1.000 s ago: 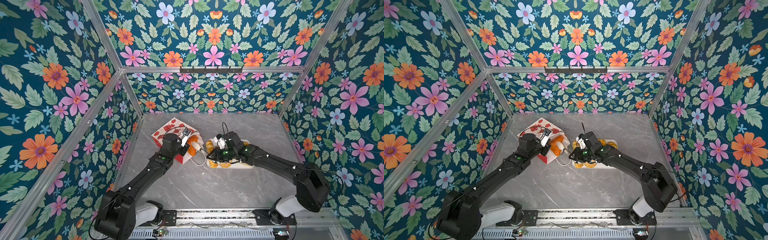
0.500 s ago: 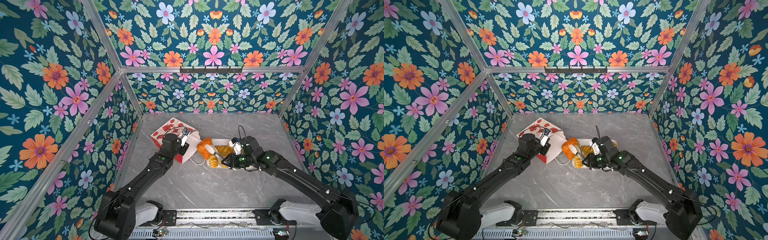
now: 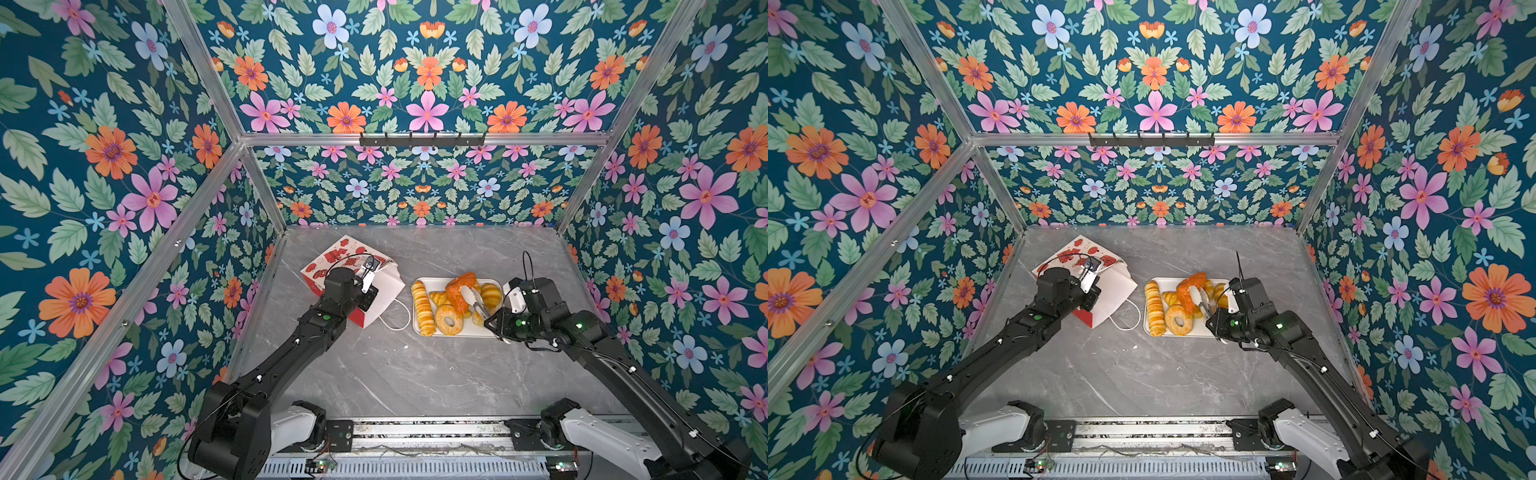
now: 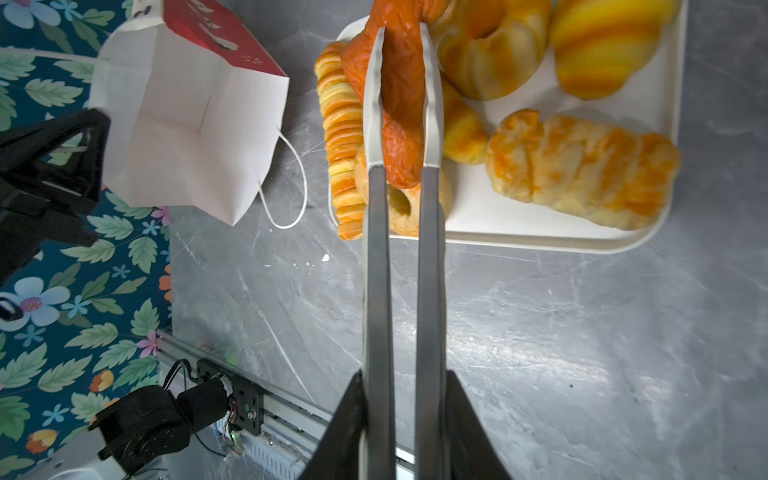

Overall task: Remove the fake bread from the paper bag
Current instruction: 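Lower the orange pastry onto the tray and open the right tongs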

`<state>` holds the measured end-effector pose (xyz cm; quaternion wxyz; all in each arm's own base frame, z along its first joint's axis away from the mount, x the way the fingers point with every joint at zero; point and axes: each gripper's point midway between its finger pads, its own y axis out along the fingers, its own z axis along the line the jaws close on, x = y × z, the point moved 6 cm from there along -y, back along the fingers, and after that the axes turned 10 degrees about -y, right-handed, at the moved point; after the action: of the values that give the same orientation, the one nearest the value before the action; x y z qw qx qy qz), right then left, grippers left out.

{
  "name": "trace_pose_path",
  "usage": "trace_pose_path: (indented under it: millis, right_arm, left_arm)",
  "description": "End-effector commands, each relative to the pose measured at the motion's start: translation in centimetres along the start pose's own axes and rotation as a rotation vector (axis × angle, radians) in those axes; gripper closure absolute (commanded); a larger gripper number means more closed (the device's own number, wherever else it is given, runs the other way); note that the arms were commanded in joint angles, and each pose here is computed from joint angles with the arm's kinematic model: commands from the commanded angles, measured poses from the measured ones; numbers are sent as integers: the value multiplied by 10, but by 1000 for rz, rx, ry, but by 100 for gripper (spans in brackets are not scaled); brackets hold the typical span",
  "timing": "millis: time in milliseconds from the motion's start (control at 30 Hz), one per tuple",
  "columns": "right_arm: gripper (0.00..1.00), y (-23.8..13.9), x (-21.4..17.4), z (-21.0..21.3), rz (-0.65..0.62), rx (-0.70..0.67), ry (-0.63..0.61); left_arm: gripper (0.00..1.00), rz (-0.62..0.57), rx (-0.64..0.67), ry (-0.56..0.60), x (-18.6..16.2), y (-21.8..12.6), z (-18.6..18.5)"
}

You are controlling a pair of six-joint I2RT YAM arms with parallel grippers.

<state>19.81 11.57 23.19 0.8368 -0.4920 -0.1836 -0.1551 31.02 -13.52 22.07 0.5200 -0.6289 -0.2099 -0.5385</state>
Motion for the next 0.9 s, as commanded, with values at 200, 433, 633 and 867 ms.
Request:
trace_pose_path:
  millis: [200,433,633,867]
  right_arm:
    - [92,4,-5,-20,-1,-57,20]
    - [76,9,-9,-25,6,-72,35]
    - [65,-2,-10,-23,-32,-74,40]
    - [60,-7,-13,-25,-38,-84,41]
  left_arm:
    - [100,-23,0,-5,4,-1,1]
    - [100,-23,-6,-8,3,-1,0]
    - [100,-29,-3,-8,5,-2,0]
    - [100,-32,-9,-9,6,-1,-1]
